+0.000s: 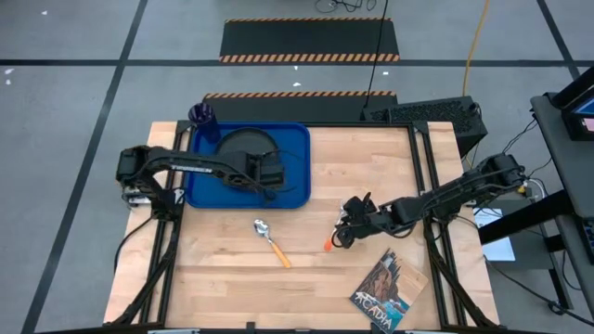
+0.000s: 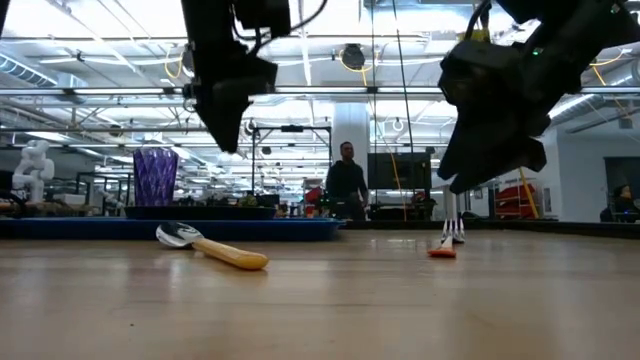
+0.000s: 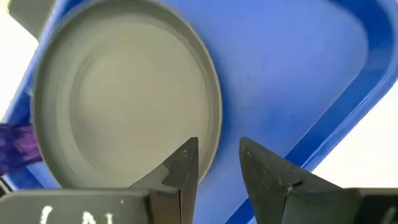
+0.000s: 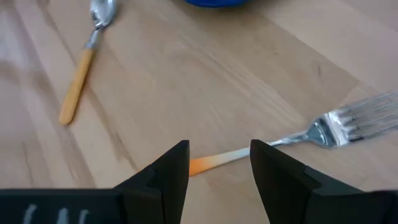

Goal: Pick and place plate/cup/fork/spoon on tray
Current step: Put the orange fork on the blue tray beside the black plate

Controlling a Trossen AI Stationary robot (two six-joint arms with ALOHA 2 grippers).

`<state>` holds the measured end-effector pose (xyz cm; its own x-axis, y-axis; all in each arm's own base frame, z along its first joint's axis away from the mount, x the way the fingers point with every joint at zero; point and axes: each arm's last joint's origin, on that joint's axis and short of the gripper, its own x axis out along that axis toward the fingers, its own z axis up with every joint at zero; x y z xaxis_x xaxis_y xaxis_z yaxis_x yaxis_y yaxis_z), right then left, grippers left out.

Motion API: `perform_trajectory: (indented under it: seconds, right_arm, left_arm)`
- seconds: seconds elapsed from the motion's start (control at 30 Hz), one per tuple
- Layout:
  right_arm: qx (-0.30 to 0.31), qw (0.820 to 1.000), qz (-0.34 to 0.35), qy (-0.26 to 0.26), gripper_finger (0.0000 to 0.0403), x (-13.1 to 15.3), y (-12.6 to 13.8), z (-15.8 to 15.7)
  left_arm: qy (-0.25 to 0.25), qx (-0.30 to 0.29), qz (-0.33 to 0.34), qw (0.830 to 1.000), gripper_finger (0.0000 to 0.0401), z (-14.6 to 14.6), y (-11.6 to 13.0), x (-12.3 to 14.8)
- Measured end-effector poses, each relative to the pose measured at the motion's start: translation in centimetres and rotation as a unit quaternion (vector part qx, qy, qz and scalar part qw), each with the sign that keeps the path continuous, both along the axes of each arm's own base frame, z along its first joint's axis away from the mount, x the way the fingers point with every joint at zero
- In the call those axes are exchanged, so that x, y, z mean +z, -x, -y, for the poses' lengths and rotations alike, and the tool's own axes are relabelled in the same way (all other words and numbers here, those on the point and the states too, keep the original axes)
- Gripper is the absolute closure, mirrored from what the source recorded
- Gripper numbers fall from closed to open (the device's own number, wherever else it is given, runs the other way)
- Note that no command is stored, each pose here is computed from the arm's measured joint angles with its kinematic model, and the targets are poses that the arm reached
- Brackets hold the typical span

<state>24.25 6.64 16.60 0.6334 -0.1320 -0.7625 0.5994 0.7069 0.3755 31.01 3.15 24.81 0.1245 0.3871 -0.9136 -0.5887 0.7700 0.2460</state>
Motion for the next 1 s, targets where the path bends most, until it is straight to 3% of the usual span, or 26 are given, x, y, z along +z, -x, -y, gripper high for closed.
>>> perform_trajectory:
  seconds: [0.37, 0.7, 1.0]
  right_arm:
    - [-0.069, 0.998, -0.001, -0.011, 0.0238, -0.2, 0.1, 0.6]
    - [-0.086, 0.993, -0.077, -0.017, 0.0238, -4.1, -0.7, 0.6]
    - [-0.095, 0.993, -0.070, -0.004, 0.0238, -4.7, -1.4, 1.4]
  left_arm:
    - [-0.025, -0.065, 0.042, 0.997, 0.0281, 2.3, -0.7, 0.8]
    - [-0.030, -0.068, 0.046, 0.996, 0.0281, 2.1, -0.9, 0.8]
    - [-0.031, -0.071, 0.046, 0.996, 0.0281, 2.1, -0.9, 0.8]
